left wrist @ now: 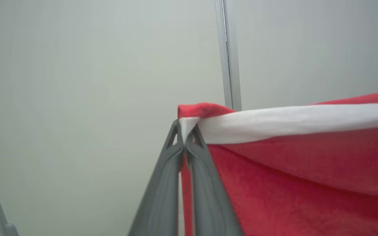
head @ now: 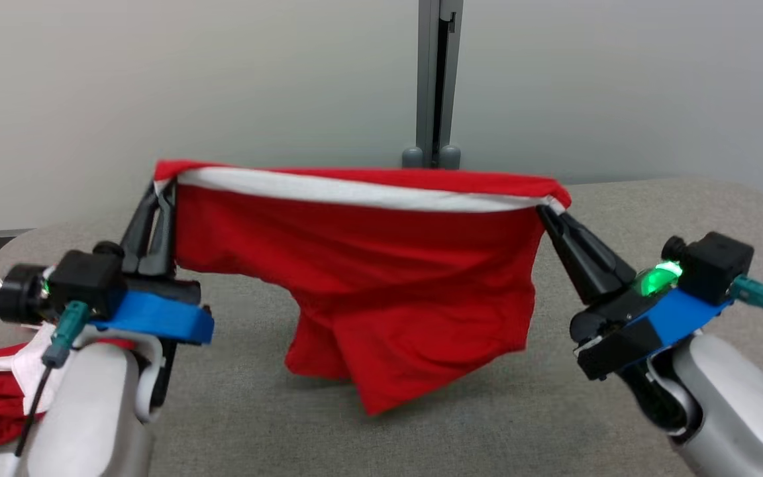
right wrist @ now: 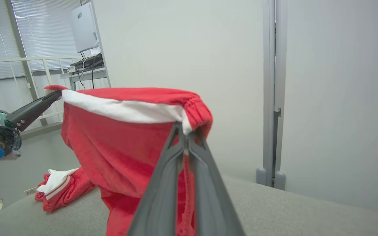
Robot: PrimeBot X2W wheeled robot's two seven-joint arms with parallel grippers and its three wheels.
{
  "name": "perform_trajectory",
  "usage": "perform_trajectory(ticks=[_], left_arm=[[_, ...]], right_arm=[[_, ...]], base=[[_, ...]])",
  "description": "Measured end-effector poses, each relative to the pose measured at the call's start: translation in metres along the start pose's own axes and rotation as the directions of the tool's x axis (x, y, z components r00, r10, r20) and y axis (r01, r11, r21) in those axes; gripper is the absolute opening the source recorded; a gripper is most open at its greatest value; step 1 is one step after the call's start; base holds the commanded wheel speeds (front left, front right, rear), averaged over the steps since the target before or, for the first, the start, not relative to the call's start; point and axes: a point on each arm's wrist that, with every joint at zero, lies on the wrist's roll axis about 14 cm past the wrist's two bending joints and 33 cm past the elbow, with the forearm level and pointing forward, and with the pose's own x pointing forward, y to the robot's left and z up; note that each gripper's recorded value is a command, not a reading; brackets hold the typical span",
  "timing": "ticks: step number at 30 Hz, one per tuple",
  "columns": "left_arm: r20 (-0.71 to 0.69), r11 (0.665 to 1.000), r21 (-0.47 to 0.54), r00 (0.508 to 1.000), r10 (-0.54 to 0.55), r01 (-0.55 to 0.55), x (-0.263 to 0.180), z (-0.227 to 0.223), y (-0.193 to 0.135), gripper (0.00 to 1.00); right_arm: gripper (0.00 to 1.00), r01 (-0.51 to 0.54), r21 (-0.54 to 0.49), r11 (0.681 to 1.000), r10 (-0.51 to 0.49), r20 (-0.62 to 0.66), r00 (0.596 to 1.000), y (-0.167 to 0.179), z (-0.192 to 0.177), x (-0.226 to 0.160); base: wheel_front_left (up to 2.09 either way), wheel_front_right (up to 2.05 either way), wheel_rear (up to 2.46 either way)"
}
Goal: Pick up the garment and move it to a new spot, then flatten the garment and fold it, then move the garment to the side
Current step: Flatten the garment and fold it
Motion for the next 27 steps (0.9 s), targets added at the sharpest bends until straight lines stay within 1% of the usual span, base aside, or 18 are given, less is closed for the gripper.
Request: perform_trajectory(ticks=[2, 6, 8, 10, 14, 18, 21, 24, 27], left_arm=[[0.079, 0.998, 0.053, 0.997, -0.017, 0.013, 0.012, 0.030, 0.006, 0.00], [0.207, 0.992, 0.129, 0.978, -0.035, 0.008, 0.027, 0.081, 0.018, 0.00], [0.236, 0.988, 0.155, 0.971, -0.039, 0.002, 0.031, 0.098, 0.024, 0.00], [0.230, 0.983, 0.183, 0.972, -0.044, 0.001, 0.036, 0.106, 0.028, 0.00], [0.142, 0.982, 0.187, 0.988, -0.058, 0.031, 0.049, 0.086, 0.027, 0.00], [0.092, 0.987, 0.149, 0.993, -0.075, 0.061, 0.077, 0.059, 0.021, 0.00], [0.091, 0.989, 0.139, 0.993, -0.069, 0.056, 0.103, 0.044, 0.017, 0.00], [0.101, 0.991, 0.125, 0.993, -0.055, 0.042, 0.128, 0.032, 0.014, 0.00], [0.140, 0.992, 0.127, 0.990, -0.029, 0.011, 0.150, 0.034, 0.016, 0.00]], right_arm=[[0.00, -0.026, -0.004, 1.000, 0.026, 0.045, 0.999, 0.001, 0.021, 0.008], [0.00, -0.070, -0.015, 0.997, 0.072, 0.122, 0.990, 0.002, 0.059, 0.022], [0.00, -0.085, -0.016, 0.996, 0.086, 0.146, 0.986, 0.001, 0.073, 0.027], [0.00, -0.092, -0.014, 0.996, 0.093, 0.153, 0.984, -0.001, 0.082, 0.033], [0.00, -0.104, -0.041, 0.994, 0.108, 0.106, 0.989, -0.010, 0.079, 0.046], [0.00, -0.078, -0.085, 0.993, 0.081, 0.042, 0.996, -0.036, 0.064, 0.065], [0.00, -0.045, -0.135, 0.990, 0.048, 0.022, 0.999, -0.061, 0.055, 0.084], [0.00, -0.006, -0.172, 0.985, 0.013, 0.040, 0.999, -0.085, 0.056, 0.109], [0.00, 0.017, -0.209, 0.978, -0.003, 0.067, 0.998, -0.099, 0.061, 0.134]], base=[[0.00, 0.00, 0.00], [0.00, 0.00, 0.00], [0.00, 0.00, 0.00], [0.00, 0.00, 0.00], [0.00, 0.00, 0.00], [0.00, 0.00, 0.00], [0.00, 0.00, 0.00], [0.00, 0.00, 0.00], [0.00, 0.00, 0.00]])
